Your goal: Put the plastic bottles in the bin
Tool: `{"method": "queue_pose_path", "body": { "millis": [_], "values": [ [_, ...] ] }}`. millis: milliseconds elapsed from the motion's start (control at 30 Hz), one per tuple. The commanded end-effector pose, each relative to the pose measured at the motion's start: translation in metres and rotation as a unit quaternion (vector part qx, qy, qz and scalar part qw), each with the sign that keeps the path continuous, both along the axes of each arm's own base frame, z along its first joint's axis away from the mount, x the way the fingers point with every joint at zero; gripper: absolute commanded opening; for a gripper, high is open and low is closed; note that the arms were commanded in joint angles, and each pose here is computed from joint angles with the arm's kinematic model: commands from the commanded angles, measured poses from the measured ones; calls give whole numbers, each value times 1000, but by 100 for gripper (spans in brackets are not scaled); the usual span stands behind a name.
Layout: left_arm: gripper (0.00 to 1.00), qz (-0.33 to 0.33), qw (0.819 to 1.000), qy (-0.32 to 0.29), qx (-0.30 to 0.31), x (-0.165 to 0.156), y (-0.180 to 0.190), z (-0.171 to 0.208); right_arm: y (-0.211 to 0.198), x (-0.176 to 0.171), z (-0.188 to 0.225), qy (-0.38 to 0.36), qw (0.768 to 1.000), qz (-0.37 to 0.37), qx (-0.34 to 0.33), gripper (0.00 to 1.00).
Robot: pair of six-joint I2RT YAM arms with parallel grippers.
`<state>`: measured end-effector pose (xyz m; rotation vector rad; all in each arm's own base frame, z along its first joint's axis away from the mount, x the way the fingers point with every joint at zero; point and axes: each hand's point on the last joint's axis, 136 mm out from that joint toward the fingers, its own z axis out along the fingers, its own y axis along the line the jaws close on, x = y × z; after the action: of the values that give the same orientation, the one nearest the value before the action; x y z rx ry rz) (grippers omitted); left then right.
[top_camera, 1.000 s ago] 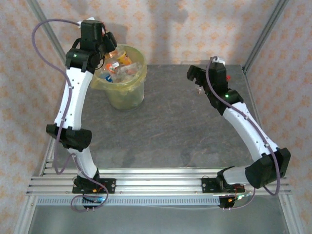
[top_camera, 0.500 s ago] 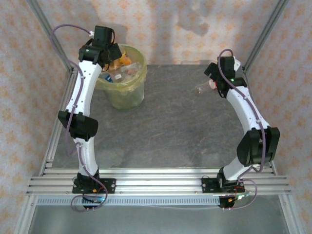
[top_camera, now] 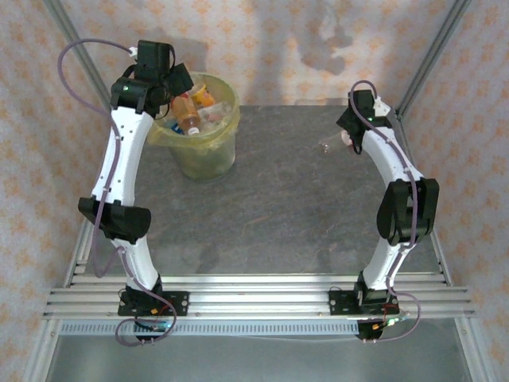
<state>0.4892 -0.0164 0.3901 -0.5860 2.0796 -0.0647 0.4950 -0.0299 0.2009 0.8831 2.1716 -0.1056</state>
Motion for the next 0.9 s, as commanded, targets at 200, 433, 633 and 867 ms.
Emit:
{"method": "queue_pose_path", "body": {
  "millis": [200, 433, 633, 867],
  "values": [
    [68, -17, 999, -29, 16, 31, -2, 8, -20, -8, 12, -28, 998, -52, -15, 99],
    [61, -26, 1000, -4, 17, 48, -8, -17, -11, -8, -11, -43, 997, -56, -16, 99],
    [55, -17, 999, 14, 25, 51, -3, -31, -4, 8, -31, -38, 998, -47, -9, 99],
    [46, -7, 998, 50, 28, 54, 3, -59, -2, 29, -59, -7, 999, -48, -10, 99]
  ]
}}
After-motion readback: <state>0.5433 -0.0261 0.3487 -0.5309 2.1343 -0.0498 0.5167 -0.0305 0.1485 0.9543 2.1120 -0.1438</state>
